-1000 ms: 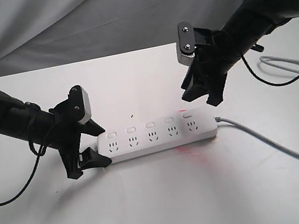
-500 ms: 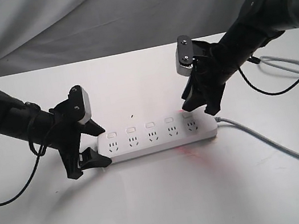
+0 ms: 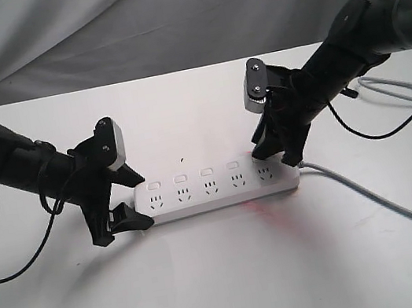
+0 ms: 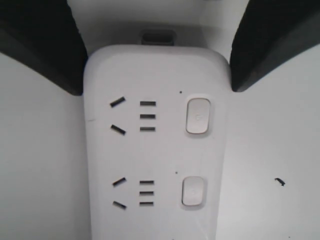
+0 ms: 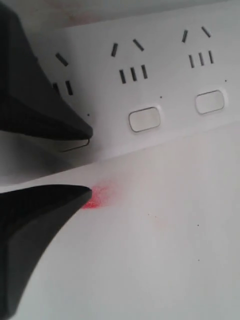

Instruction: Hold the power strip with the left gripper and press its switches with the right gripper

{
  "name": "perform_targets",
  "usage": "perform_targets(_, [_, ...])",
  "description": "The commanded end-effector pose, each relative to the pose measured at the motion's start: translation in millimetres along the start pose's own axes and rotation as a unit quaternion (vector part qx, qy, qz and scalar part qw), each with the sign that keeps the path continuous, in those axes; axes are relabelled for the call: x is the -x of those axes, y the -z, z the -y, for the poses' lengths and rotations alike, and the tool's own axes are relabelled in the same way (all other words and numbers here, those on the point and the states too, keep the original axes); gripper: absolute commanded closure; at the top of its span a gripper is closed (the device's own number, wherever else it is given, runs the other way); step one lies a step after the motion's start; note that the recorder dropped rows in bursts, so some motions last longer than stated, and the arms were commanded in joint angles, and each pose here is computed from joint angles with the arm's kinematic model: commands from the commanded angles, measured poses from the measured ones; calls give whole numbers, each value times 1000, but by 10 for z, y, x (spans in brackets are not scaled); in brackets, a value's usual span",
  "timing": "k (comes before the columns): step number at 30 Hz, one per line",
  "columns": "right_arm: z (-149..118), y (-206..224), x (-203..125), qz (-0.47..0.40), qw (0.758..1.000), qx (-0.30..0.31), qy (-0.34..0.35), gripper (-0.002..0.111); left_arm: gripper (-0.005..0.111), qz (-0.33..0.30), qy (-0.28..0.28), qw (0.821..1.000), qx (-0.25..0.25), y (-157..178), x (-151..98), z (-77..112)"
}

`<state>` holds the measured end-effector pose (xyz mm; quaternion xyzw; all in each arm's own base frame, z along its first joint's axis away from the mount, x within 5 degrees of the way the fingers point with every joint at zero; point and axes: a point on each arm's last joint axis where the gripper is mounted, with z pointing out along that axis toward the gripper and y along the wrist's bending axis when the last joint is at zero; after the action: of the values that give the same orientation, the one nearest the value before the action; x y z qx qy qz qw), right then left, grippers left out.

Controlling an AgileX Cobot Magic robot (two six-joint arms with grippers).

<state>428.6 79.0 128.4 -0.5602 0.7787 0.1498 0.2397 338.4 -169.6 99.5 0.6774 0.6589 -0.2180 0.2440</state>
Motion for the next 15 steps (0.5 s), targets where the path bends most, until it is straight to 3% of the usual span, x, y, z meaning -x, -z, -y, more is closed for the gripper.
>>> perform_targets(1, [-40, -107, 11, -2, 1000, 5, 9, 78, 40, -13, -17, 1000, 0, -8, -17, 1])
perform_targets(15, [-39, -180, -36, -16, 1000, 6, 20, 78, 40, -13, -17, 1000, 1, -8, -18, 0])
